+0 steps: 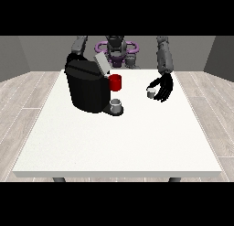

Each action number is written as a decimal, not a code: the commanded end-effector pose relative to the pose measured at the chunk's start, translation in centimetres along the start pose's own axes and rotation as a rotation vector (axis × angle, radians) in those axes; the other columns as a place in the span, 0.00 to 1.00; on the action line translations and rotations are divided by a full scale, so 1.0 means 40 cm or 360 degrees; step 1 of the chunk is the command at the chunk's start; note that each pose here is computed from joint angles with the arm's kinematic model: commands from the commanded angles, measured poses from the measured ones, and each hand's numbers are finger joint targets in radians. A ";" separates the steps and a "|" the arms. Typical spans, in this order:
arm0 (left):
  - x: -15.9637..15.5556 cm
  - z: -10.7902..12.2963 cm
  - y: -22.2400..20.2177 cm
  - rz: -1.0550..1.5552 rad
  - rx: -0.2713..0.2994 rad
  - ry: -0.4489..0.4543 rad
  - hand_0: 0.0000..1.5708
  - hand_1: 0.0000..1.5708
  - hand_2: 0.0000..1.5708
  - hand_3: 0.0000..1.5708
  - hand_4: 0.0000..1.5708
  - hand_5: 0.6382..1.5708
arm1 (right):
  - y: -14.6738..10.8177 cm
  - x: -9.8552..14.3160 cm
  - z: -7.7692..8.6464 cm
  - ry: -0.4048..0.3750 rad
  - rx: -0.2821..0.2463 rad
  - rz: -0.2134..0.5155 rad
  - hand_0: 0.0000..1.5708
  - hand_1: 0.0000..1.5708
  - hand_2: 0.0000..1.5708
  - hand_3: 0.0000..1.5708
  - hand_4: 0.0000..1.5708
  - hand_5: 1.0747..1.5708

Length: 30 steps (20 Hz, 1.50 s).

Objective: Insert the coffee pod into the coffee machine and close the lid

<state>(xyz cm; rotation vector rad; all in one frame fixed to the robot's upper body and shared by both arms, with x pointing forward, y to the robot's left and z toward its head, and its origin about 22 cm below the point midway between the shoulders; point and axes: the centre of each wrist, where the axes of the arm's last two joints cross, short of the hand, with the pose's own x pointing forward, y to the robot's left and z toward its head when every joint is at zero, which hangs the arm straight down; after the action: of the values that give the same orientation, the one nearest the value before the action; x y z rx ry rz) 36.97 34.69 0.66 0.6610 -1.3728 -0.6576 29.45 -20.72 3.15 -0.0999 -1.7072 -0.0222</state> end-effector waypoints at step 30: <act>0.257 -0.126 0.146 -0.0223 -0.0093 -0.0420 0.79 0.79 0.84 0.82 0.36 1.00 | -0.023 -0.116 0.027 0.0212 -0.0004 -0.0030 0.00 0.00 0.00 0.00 0.28 1.00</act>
<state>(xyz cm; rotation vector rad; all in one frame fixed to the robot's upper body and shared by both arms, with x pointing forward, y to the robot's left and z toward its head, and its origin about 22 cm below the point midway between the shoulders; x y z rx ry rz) 42.48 31.20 9.48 0.6376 -1.5518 -0.9140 29.64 -21.83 -0.34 -0.0889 -1.5971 -0.0698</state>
